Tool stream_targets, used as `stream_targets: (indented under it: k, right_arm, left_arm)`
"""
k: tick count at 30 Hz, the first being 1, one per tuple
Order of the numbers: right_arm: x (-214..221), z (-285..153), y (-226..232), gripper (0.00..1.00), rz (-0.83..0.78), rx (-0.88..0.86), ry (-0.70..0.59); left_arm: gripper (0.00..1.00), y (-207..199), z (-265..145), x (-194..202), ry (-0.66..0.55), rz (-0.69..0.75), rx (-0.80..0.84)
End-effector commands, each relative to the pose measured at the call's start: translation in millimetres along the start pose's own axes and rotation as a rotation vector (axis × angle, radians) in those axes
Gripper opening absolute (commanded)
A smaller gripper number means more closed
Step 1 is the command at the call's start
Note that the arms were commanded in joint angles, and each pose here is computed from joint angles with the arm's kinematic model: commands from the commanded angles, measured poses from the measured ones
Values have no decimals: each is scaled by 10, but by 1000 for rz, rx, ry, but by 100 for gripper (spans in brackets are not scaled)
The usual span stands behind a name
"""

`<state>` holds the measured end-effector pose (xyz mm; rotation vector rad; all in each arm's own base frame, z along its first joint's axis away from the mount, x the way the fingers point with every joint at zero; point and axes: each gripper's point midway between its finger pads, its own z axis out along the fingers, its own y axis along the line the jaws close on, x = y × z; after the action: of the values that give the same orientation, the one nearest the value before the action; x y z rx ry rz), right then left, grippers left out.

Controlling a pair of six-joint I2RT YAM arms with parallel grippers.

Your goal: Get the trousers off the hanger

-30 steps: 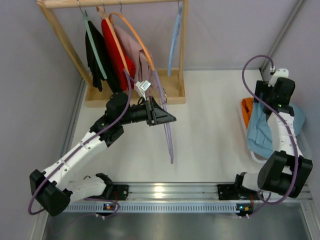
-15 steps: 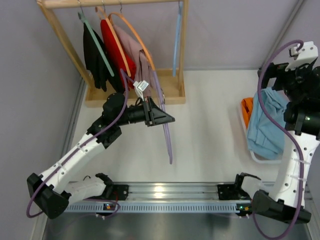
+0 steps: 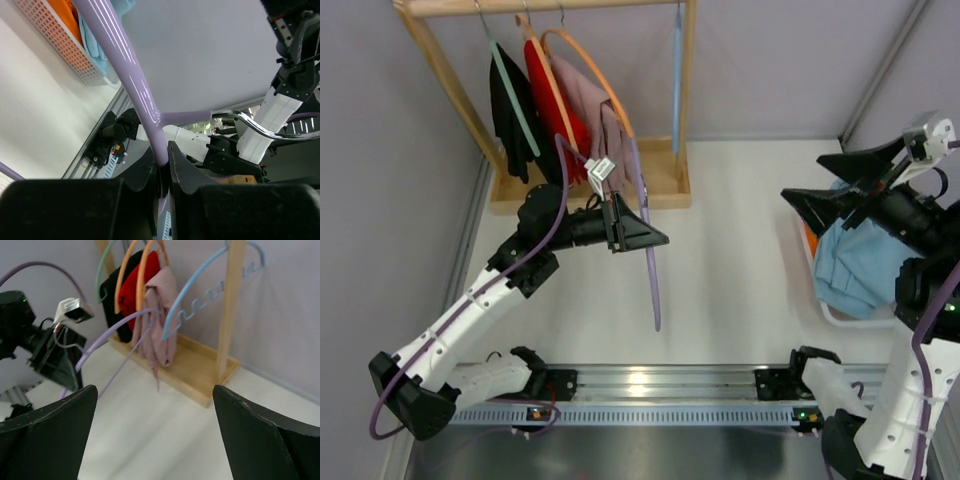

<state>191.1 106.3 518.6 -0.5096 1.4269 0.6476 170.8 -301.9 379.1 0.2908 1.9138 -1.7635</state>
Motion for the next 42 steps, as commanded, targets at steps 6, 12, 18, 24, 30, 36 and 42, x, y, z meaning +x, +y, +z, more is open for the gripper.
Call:
stream_targets:
  k: [6, 12, 18, 24, 30, 36, 42]
  right_arm:
    - [812, 267, 406, 95, 267, -164, 186]
    - [1214, 587, 704, 91, 334, -252, 284]
    - [1543, 805, 1010, 87, 307, -336, 330]
    - [1791, 947, 1219, 77, 250, -353, 342]
    - [2027, 950, 1330, 70, 297, -366, 389]
    - [2098, 971, 1431, 67, 352, -403, 409]
    - [2152, 1070, 1418, 50, 375, -377, 418]
  left_arm:
    - [0, -219, 119, -186, -29, 67, 78]
    - [0, -105, 235, -259, -39, 15, 54]
    - [0, 35, 292, -330, -83, -38, 8]
    - [0, 4, 311, -471, -129, -56, -1]
    - [0, 6, 318, -579, -159, -88, -12]
    - [0, -2, 328, -593, -162, -104, -7]
    - [0, 7, 332, -609, -170, -108, -12]
